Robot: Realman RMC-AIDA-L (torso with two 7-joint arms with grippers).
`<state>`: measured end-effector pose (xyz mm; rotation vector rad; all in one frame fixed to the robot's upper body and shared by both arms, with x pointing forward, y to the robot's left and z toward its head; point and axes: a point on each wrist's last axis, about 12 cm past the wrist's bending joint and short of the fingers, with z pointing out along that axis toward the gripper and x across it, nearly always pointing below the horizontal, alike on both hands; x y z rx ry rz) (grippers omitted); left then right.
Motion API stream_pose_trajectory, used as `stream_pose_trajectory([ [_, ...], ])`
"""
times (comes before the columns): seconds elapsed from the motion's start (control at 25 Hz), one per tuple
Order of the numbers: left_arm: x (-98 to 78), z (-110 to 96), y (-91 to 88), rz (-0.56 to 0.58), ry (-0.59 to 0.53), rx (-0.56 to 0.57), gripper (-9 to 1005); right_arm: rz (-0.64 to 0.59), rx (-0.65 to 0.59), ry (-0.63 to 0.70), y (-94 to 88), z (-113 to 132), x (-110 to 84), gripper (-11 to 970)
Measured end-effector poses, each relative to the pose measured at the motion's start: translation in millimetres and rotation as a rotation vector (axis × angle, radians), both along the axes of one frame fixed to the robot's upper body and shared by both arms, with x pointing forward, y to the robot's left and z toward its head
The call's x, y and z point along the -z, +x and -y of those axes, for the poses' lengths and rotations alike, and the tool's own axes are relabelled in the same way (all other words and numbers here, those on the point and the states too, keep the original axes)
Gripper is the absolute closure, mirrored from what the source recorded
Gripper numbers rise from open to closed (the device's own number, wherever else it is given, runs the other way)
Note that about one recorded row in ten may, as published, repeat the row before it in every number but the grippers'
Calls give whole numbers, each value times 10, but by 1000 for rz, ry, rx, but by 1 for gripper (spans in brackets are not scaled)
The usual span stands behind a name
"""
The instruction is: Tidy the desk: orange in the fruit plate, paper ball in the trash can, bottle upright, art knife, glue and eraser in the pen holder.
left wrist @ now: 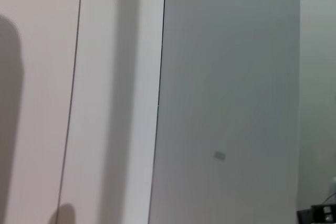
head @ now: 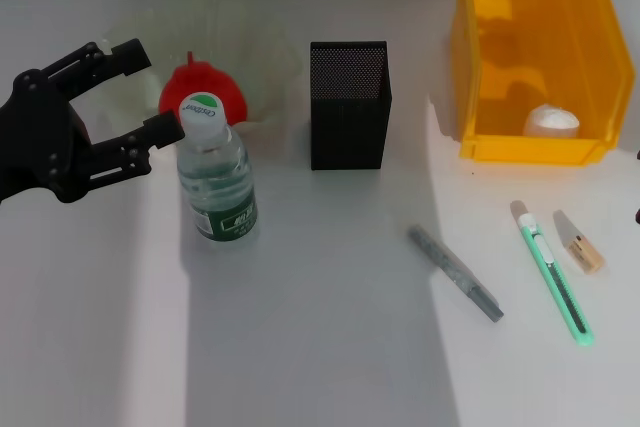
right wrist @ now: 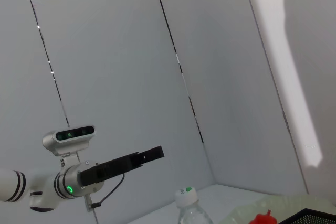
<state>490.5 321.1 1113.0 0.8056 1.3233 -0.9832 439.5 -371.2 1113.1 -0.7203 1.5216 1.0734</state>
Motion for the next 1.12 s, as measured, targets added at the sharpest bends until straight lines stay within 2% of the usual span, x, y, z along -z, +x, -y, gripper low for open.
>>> stream_pose_trajectory([
  [0.12, -68, 2, 22, -47, -22, 54, 161, 2, 3, -2, 1, 13, -6, 192],
  [0.28, -149, 105, 98, -194, 52, 254, 161, 10, 24, -5, -5, 62, -25, 193],
  [0.4, -149, 105, 98, -194, 52, 254, 161, 11, 54, -7, -14, 117, -40, 193],
  [0.48, -59, 292, 127, -274, 146, 350, 161, 9, 61, -9, -14, 135, -46, 193],
  [0.68, 38, 454, 137, -317, 206, 394, 161, -58, 82, -36, 19, 246, -148, 193],
  [0.92, 101, 519, 146, -336, 232, 386, 161, -203, 92, -193, 138, 332, -578, 193],
  [1.08, 112, 517, 146, -341, 237, 382, 161, -356, 98, -365, 297, 193, -937, 193],
  [1.12, 124, 520, 155, -346, 244, 374, 161, -414, 116, -451, 376, 101, -1092, 193],
])
